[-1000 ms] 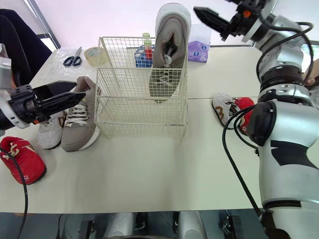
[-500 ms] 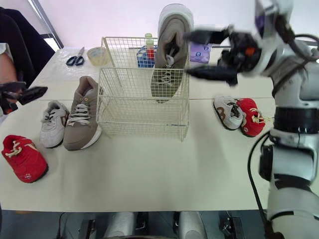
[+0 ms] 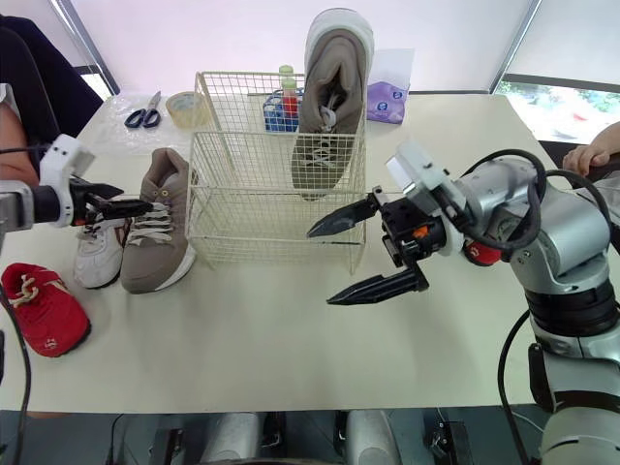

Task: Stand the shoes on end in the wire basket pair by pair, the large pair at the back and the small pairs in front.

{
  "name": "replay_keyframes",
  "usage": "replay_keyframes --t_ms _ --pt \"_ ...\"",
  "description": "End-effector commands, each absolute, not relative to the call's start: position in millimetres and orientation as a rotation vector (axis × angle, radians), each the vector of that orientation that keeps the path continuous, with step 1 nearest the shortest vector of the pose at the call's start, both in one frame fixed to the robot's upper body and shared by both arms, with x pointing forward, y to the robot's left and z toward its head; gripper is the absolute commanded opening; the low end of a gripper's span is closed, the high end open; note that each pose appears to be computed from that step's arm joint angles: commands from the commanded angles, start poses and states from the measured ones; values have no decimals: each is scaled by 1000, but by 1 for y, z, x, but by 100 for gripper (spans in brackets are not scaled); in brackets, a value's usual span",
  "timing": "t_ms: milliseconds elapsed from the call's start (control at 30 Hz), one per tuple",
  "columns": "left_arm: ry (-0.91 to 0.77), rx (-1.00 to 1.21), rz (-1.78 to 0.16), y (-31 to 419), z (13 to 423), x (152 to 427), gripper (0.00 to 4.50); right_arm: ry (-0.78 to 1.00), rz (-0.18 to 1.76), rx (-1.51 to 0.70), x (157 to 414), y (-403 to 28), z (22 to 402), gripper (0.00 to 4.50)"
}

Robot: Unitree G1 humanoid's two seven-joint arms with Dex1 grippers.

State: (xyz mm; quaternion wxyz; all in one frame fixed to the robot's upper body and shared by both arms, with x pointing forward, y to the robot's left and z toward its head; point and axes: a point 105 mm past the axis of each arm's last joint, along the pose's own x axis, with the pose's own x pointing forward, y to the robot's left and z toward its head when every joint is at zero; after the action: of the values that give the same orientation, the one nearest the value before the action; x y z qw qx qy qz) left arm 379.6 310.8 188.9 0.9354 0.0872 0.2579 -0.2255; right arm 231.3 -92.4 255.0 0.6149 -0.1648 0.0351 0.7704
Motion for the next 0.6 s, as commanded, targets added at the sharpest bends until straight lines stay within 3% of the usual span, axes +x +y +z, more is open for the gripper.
replay_keyframes --t_ms 33,333,433,600 --pt "534 190 -441 312 194 389 443 35 1740 -423 229 -91 263 450" --pt "597 180 -440 300 165 401 443 51 1354 -562 268 -99 256 450" --pt "587 161 -434 298 161 403 356 21 1317 -573 269 -98 260 450" --pt "545 87 -397 296 162 407 121 8 1284 -572 271 -98 264 450"
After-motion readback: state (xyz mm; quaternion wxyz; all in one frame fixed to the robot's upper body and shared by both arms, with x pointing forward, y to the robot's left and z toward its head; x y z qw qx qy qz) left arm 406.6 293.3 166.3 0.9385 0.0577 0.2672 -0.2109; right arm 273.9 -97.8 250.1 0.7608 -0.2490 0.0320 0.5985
